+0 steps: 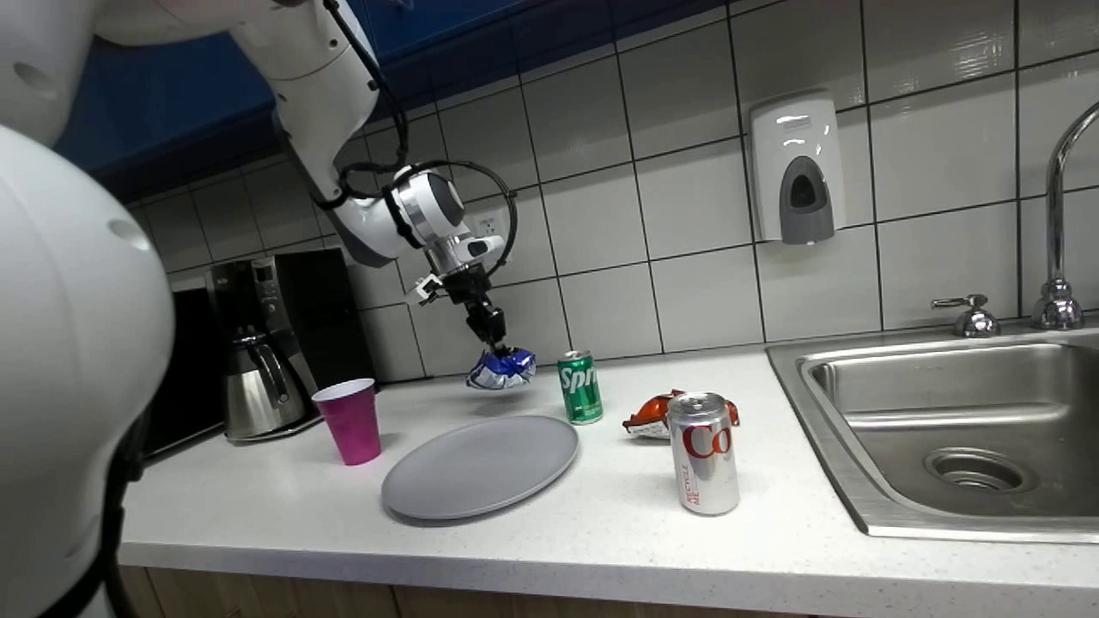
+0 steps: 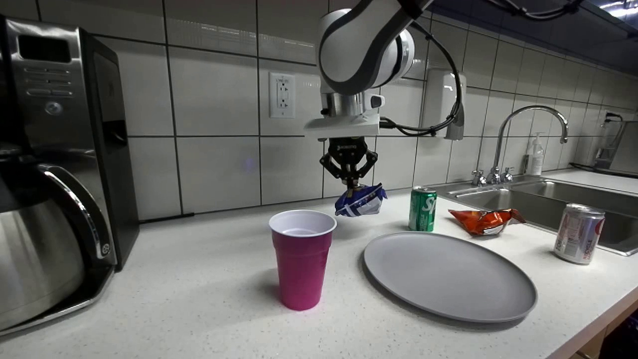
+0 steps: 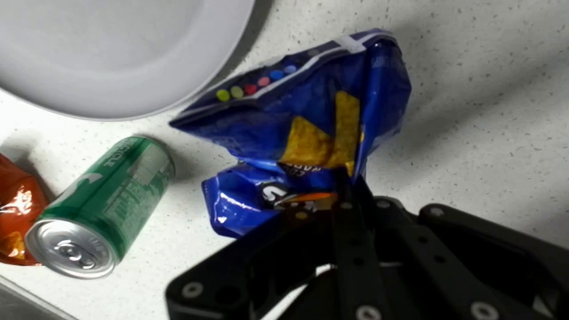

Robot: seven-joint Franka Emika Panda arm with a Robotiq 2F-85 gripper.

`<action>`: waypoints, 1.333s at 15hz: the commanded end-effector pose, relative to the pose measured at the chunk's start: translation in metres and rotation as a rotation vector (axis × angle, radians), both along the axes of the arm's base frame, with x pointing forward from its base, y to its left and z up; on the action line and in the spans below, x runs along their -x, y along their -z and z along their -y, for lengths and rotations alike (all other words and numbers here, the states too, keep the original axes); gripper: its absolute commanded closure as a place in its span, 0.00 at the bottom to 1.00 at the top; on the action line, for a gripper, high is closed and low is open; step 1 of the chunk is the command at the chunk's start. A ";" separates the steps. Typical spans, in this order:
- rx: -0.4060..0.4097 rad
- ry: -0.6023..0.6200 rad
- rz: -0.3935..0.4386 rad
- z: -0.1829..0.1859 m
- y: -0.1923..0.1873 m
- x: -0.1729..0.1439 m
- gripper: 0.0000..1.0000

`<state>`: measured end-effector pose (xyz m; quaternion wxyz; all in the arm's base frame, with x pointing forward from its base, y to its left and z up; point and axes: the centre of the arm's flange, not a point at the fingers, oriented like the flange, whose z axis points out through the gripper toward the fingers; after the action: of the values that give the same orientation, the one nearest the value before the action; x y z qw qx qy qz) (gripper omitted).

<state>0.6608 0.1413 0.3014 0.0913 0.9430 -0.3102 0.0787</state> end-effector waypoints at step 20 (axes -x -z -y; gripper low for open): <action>-0.002 -0.056 -0.050 -0.010 -0.010 -0.024 0.08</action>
<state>0.6933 0.1489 0.2925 0.0934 0.9508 -0.2878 0.0667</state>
